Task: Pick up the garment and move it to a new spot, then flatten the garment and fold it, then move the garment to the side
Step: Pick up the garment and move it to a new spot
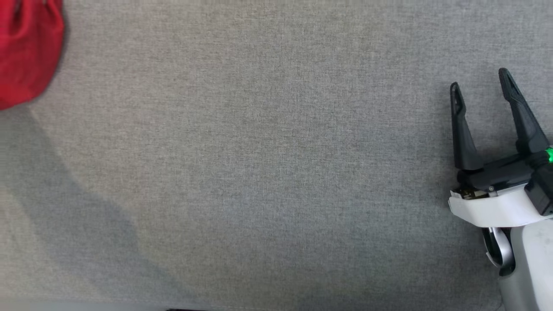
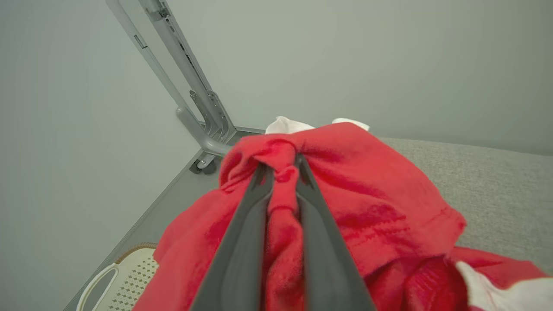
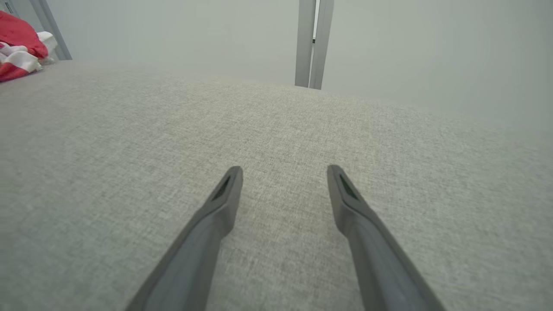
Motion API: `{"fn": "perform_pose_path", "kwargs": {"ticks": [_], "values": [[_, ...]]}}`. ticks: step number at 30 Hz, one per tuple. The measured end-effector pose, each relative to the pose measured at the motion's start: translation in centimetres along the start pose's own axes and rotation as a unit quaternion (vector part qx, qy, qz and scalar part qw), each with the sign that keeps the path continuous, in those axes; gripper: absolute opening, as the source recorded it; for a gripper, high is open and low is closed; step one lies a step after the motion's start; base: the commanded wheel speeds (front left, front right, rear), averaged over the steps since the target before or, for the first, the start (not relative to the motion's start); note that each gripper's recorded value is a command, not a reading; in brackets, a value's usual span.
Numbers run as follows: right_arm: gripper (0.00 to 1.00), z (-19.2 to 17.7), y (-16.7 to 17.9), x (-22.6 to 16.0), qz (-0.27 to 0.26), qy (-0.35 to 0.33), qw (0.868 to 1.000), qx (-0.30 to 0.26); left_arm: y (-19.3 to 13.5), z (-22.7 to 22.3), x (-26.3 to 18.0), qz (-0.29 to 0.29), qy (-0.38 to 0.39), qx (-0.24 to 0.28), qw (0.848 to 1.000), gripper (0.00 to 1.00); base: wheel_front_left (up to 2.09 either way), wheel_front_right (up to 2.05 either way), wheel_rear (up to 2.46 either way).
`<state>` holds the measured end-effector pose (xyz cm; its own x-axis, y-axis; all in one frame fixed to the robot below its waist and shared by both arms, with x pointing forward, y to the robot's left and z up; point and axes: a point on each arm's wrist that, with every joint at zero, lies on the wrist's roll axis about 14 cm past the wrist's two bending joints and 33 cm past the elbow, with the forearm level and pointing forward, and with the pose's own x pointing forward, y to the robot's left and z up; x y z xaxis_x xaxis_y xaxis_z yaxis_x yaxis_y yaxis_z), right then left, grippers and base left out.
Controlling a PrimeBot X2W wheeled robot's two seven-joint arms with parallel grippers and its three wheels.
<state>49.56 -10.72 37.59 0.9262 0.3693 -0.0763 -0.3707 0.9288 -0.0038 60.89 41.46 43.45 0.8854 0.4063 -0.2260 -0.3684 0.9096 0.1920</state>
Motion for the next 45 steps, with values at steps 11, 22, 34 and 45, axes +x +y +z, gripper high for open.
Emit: {"fn": "perform_pose_path", "kwargs": {"ticks": [11, 22, 34, 45], "values": [[1.0, 5.9, 3.1, -0.9, 0.004, -0.048, 0.998, 0.04, 1.3, 17.5, -4.4, -0.04, -0.186, 0.036, 0.981, 0.0, 0.0, 0.0, 0.0], [1.0, 12.3, 3.3, -3.9, -0.022, -0.111, 0.993, 0.043, -4.9, 29.4, -11.9, -0.145, -0.284, 0.033, 0.947, 0.0, 0.0, 0.0, 0.0], [1.0, 14.9, -0.5, -9.5, -0.098, -0.137, 0.985, 0.044, -19.3, 33.0, -21.9, -0.358, -0.328, 0.0, 0.874, 0.0, 0.0, 0.0, 0.0], [1.0, 15.8, -4.3, -14.9, -0.178, -0.146, 0.973, 0.032, -31.3, 30.2, -31.6, -0.525, -0.318, -0.033, 0.788, 0.0, 0.0, 0.0, 0.0]]}}
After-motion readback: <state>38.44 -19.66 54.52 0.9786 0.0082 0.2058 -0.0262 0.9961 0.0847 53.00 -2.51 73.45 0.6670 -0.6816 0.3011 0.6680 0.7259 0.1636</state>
